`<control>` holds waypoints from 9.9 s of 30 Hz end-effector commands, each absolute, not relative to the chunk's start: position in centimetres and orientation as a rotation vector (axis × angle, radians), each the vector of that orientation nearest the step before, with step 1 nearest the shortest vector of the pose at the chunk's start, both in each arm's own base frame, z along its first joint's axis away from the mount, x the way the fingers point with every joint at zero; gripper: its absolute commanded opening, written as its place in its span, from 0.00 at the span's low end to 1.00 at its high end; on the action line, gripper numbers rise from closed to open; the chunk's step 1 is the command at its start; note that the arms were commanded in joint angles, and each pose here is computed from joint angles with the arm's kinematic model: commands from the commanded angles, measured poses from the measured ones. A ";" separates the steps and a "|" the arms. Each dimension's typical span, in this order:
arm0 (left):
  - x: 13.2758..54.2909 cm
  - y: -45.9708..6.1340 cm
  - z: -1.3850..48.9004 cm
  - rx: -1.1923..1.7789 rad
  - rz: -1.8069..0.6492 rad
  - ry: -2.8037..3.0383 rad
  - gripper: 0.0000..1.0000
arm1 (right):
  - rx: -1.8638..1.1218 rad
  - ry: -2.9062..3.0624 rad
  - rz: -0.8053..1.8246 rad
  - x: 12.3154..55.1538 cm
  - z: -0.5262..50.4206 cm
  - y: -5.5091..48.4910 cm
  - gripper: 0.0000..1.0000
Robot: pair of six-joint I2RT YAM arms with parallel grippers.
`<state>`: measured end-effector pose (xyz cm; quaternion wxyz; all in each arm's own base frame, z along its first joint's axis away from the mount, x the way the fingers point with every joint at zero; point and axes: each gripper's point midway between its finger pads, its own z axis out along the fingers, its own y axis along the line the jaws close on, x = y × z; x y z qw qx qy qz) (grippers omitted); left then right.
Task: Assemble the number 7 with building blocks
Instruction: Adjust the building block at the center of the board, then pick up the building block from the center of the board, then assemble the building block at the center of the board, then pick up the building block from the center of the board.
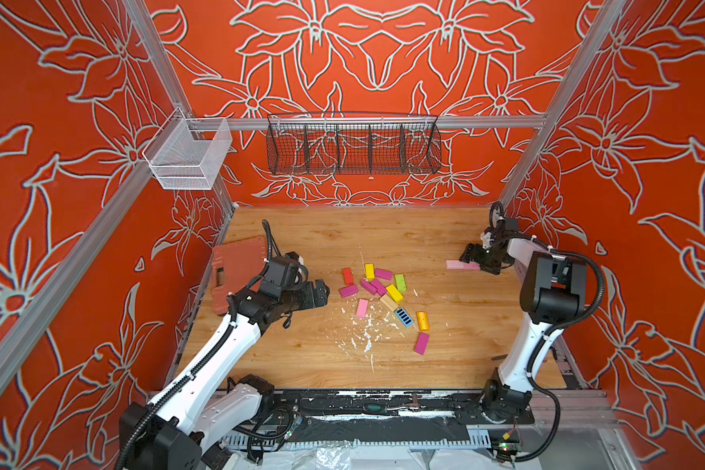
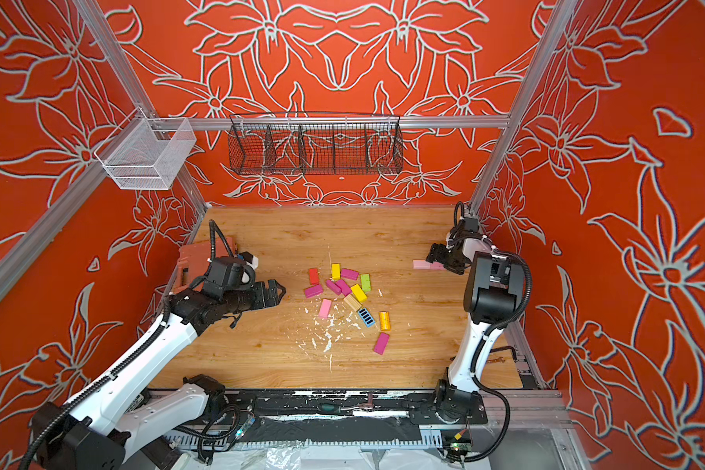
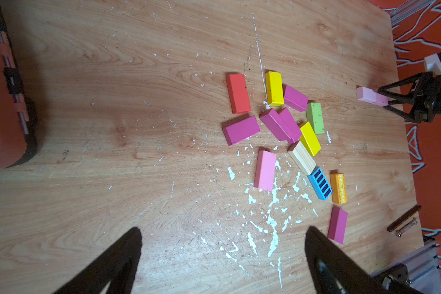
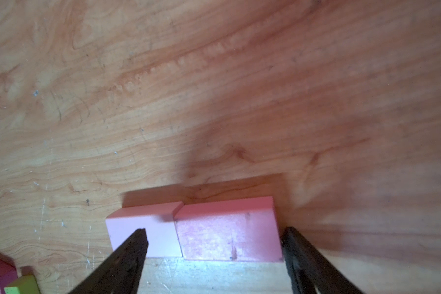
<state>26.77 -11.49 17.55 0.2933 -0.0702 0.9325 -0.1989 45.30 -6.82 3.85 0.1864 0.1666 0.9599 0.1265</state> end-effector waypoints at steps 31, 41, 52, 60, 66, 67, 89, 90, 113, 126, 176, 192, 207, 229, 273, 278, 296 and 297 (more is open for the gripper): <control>26.3 -12.9 20.1 -0.127 -0.668 2.403 0.97 | -0.047 2.907 -0.013 24.9 5.7 11.2 0.77; 25.9 -12.4 20.0 -0.143 -0.649 2.391 0.97 | -0.126 2.932 -0.018 24.3 3.1 12.6 0.66; 25.9 -12.2 19.9 -0.149 -0.633 2.397 0.97 | -0.188 2.933 -0.021 25.8 1.8 13.4 0.43; 25.8 -11.9 19.9 -0.158 -0.619 2.391 0.97 | -0.170 2.938 0.072 28.9 3.5 11.9 0.32; 25.8 -11.7 20.0 -0.163 -0.607 2.384 0.97 | -0.094 2.912 0.035 31.0 6.0 7.2 0.33; 25.9 -11.7 20.0 -0.164 -0.606 2.384 0.97 | -0.064 2.910 0.031 31.4 6.0 6.2 0.33; 26.2 -11.4 20.1 -0.164 -0.571 2.380 0.97 | 0.147 2.842 -0.142 40.6 7.1 -6.8 0.33; 26.3 -11.4 20.1 -0.165 -0.569 2.381 0.97 | 0.154 2.847 -0.141 40.7 7.0 -7.1 0.33; 27.0 -11.0 20.2 -0.183 -0.574 2.389 0.97 | 0.182 2.892 -0.063 40.7 3.2 -8.2 0.35; 26.8 -11.0 20.1 -0.186 -0.577 2.390 0.97 | 0.210 2.908 -0.074 40.6 3.2 -8.4 0.50; 26.6 -11.4 20.0 -0.182 -0.608 2.391 0.97 | 0.605 2.820 -0.064 35.2 2.2 -11.0 0.52; 26.6 -11.2 20.0 -0.185 -0.601 2.387 0.97 | 0.628 2.809 -0.092 35.7 1.9 -11.6 0.52; 26.7 -11.3 20.1 -0.184 -0.606 2.387 0.97 | 0.585 2.729 -0.060 35.8 5.5 -10.5 0.57; 26.5 -11.8 20.0 -0.177 -0.648 2.388 0.97 | 0.049 2.853 0.172 22.5 9.5 9.8 0.76; 26.5 -11.1 20.5 -0.218 -0.650 2.343 0.97 | -0.193 2.950 -0.178 20.2 3.0 14.0 0.32; 26.4 -10.9 20.7 -0.220 -0.642 2.335 0.97 | -0.193 2.933 -0.203 23.2 4.4 11.9 0.31; 26.4 -10.7 20.9 -0.222 -0.629 2.330 0.97 | 0.157 2.908 -0.081 31.4 4.1 -0.5 0.32; 26.4 -10.7 20.8 -0.221 -0.628 2.332 0.97 | 0.176 2.904 -0.090 31.5 4.1 -1.1 0.32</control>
